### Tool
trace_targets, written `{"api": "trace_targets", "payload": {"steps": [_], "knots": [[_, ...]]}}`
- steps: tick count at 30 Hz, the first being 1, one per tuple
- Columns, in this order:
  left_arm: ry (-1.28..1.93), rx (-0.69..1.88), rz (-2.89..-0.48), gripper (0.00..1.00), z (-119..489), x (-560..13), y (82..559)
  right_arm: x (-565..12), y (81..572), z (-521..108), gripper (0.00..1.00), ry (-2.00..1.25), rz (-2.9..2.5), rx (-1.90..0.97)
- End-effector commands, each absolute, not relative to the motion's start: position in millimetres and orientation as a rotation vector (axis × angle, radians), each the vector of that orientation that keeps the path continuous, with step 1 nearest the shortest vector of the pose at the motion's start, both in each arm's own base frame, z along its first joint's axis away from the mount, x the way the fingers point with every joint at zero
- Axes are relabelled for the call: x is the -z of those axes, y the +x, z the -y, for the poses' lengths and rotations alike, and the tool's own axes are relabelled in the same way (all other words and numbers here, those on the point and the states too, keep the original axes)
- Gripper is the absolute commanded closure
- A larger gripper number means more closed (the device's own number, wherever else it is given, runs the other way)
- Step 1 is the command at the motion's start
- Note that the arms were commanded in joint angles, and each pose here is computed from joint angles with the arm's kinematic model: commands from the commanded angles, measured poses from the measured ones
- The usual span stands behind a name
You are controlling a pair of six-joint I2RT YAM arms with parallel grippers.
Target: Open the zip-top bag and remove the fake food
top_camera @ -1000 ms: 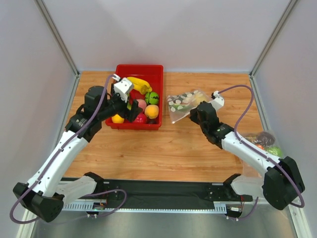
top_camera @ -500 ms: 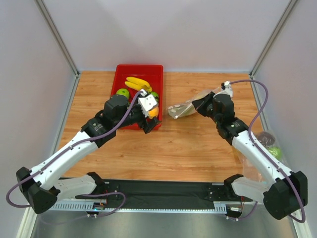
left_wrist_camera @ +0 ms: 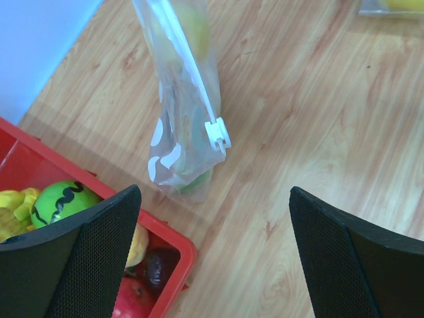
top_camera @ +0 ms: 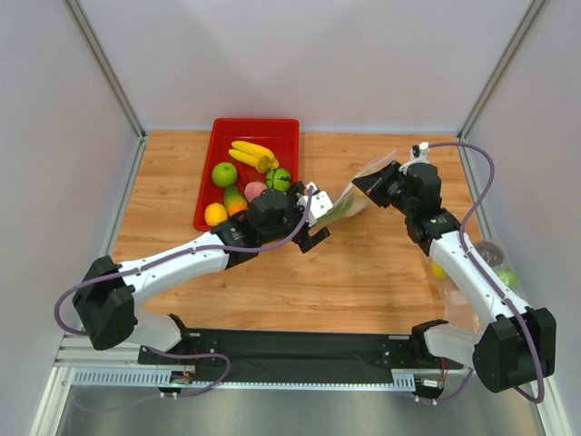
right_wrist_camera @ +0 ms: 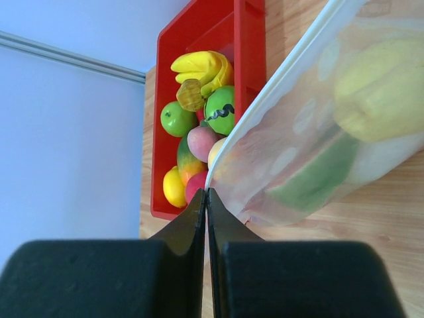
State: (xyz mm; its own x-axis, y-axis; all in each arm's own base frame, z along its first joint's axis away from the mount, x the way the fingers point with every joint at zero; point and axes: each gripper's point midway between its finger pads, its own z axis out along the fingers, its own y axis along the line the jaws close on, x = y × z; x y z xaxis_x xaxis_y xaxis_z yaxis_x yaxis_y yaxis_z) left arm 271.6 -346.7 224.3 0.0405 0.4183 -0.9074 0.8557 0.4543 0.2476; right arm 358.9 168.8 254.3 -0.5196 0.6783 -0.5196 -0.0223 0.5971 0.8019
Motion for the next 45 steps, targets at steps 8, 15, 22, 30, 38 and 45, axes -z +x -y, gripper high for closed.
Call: {"api": "trace_targets", "payload": {"steps": [8, 15, 22, 30, 38, 45], "knots": [[0.984, 0.444, -1.42, 0.01, 376.0, -242.5, 312.5, -293.8, 355.6, -180.4, 1.0, 0.462, -1.848, -1.114], [0.923, 0.433, -1.46, 0.53, 377.5, -227.4, 321.9, -290.7, 349.8, -174.1, 1.0, 0.458, -1.863, -1.072], [1.023, 0.489, -1.43, 1.0, 368.2, -235.6, 294.9, -280.3, 350.8, -170.2, 1.0, 0.365, -1.902, -1.004], [1.318, 0.728, -1.498, 1.0, 361.7, -242.9, 234.3, -302.0, 330.2, -159.5, 0.51, -0.035, -1.853, -0.793], [1.473, 0.883, -1.619, 1.0, 339.8, -241.8, 197.1, -340.6, 285.7, -156.1, 0.13, -0.419, -1.619, -0.666], [1.527, 0.974, -1.585, 1.0, 330.1, -264.0, 171.2, -364.1, 229.1, -191.5, 0.13, -0.731, -1.406, -0.892]]}}
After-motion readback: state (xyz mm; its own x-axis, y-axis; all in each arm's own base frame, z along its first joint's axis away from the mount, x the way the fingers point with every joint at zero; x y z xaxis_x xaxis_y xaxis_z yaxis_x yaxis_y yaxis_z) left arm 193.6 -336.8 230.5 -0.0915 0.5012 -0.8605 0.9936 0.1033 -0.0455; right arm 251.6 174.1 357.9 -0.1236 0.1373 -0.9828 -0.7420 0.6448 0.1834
